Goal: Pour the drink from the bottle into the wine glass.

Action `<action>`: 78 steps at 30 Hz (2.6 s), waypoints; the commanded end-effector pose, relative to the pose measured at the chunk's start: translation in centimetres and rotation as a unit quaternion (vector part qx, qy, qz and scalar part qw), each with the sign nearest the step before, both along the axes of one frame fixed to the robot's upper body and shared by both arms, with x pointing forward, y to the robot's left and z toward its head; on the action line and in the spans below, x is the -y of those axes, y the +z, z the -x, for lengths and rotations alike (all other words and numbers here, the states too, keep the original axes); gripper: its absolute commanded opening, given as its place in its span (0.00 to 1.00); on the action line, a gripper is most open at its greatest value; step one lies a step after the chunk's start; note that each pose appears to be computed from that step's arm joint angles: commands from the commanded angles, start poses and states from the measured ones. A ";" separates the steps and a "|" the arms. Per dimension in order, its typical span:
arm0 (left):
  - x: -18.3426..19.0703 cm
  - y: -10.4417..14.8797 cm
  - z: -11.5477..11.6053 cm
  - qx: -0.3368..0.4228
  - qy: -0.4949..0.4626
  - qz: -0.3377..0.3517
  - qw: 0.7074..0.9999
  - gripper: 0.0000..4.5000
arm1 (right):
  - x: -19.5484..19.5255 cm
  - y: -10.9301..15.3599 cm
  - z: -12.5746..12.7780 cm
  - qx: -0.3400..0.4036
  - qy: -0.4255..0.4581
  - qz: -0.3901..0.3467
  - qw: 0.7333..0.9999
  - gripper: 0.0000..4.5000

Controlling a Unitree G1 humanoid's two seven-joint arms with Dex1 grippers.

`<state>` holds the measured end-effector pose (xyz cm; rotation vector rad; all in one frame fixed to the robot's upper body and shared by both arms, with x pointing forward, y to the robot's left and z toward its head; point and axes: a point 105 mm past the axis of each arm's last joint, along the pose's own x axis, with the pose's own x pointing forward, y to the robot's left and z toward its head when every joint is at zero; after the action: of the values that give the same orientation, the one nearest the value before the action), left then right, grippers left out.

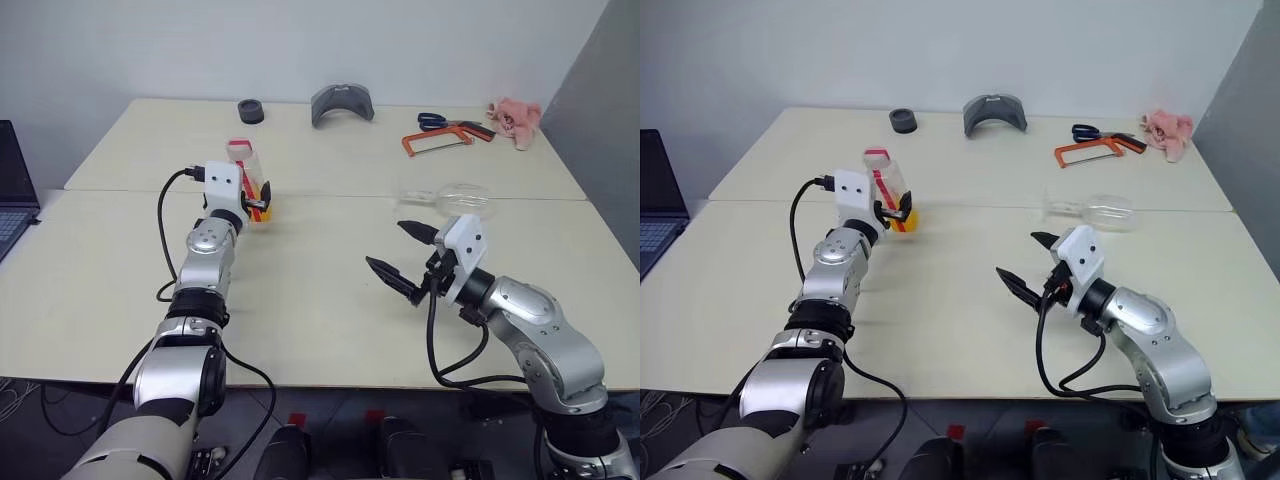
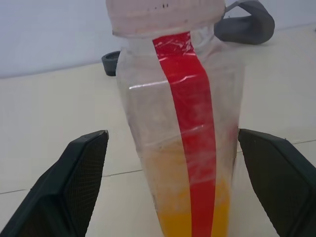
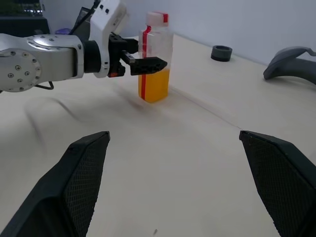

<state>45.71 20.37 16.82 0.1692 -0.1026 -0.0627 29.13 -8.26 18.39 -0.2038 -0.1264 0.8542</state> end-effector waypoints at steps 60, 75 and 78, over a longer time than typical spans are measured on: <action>2.4 4.1 -1.6 0.047 -0.026 0.012 0.998 0.48 | -2.1 2.9 0.9 0.062 0.060 -0.007 0.996 1.00; 12.1 2.3 4.3 0.019 -0.371 -0.023 0.928 0.48 | -0.4 4.1 2.6 0.054 0.054 -0.014 0.997 1.00; 14.4 2.4 7.3 0.011 -0.485 -0.057 0.873 0.48 | 0.0 4.8 3.4 0.048 0.056 -0.028 0.997 1.00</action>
<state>40.39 8.19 18.38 0.2110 -0.1696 -0.9035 26.78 -8.17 21.68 -0.1933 -0.1960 0.9454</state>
